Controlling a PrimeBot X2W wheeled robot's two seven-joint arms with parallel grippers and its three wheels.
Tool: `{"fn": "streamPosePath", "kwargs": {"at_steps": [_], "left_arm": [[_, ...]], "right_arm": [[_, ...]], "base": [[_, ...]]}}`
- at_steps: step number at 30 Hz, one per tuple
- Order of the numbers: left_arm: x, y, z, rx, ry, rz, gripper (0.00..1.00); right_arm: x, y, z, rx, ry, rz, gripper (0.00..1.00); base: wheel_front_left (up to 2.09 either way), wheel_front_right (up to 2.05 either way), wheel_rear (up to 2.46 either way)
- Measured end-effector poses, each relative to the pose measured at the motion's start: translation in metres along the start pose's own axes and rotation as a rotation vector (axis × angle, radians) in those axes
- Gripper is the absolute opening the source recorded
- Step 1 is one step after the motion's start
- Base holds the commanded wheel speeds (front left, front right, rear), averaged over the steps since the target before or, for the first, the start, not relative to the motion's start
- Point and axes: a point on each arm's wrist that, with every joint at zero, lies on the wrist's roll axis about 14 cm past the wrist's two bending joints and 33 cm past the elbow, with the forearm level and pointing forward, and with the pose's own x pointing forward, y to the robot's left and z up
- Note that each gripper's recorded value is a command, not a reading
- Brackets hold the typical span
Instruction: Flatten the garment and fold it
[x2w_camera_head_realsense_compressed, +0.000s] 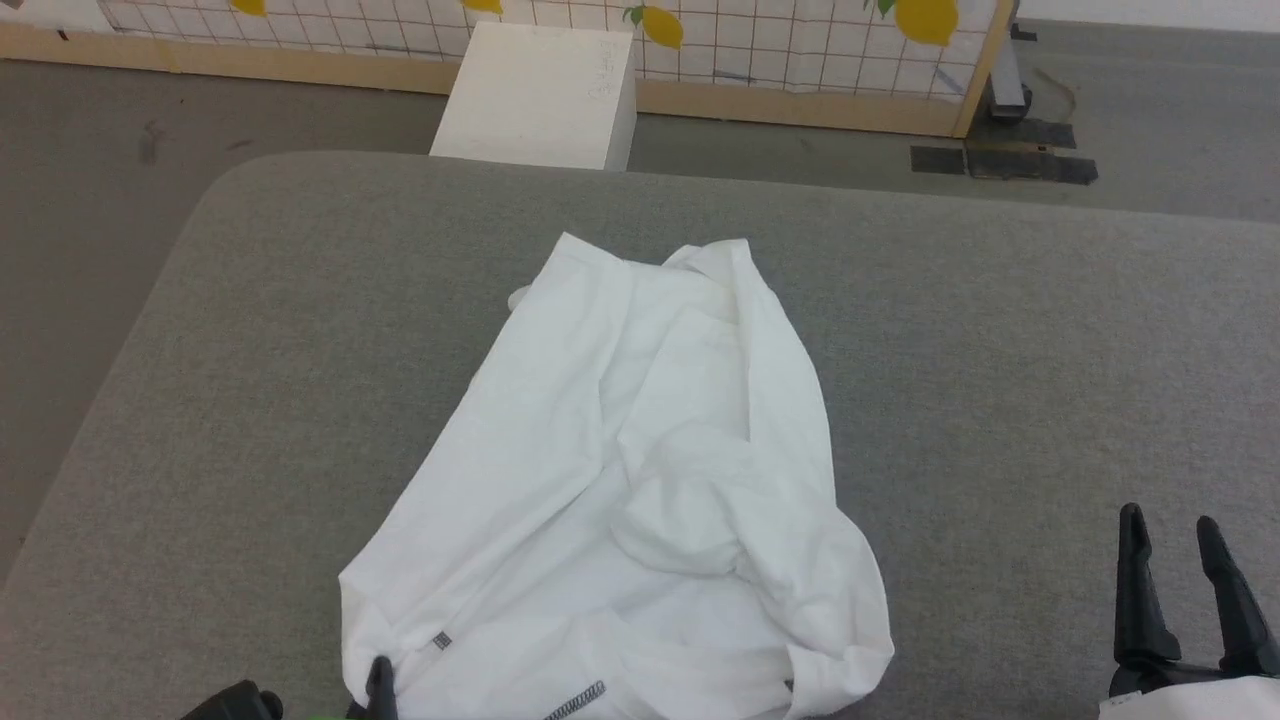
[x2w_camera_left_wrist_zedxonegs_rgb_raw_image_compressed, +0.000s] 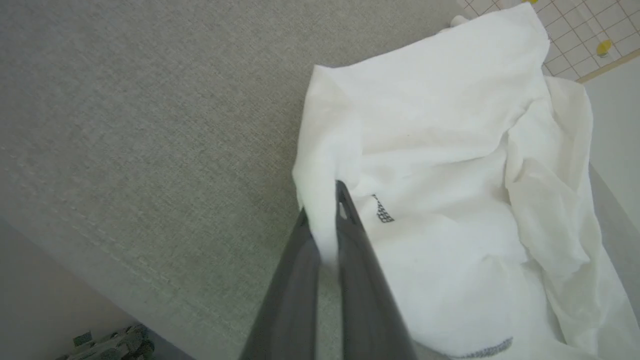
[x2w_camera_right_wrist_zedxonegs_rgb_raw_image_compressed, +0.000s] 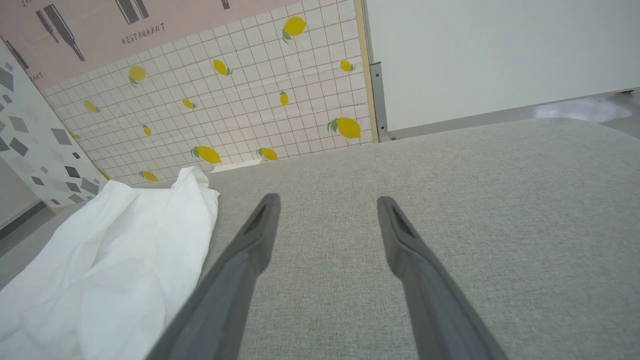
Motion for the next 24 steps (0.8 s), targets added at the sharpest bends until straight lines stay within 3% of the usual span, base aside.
{"fn": "streamPosePath", "kwargs": {"at_steps": [1, 6, 10, 14, 18, 24], "left_arm": [[0.0, 0.005, -0.002, -0.016, 0.0, 0.018, 1.0], [0.0, -0.002, 0.007, -0.031, -0.062, -0.016, 1.0], [0.001, -0.026, 0.047, 0.013, -0.222, -0.096, 1.0], [-0.009, -0.075, 0.103, 0.124, -0.464, -0.277, 1.0], [-0.019, -0.117, 0.125, 0.222, -0.597, -0.437, 1.0], [-0.014, -0.131, 0.115, 0.389, -0.646, -0.454, 1.0]], "right_arm": [[0.0, 0.002, 0.0, 0.001, -0.001, 0.006, 1.0], [-0.001, 0.004, 0.002, 0.004, -0.006, 0.012, 1.0], [-0.004, 0.001, 0.004, 0.004, -0.012, 0.001, 1.0], [-0.006, -0.003, 0.005, 0.003, -0.015, -0.011, 1.0], [-0.008, -0.006, 0.003, 0.003, -0.009, -0.02, 1.0], [-0.01, -0.01, 0.001, -0.001, -0.001, -0.034, 1.0]], "base": [[0.0, 0.0, 0.0], [0.0, 0.0, 0.0], [0.0, 0.0, 0.0], [0.0, 0.0, 0.0], [0.0, 0.0, 0.0], [0.0, 0.0, 0.0]]}}
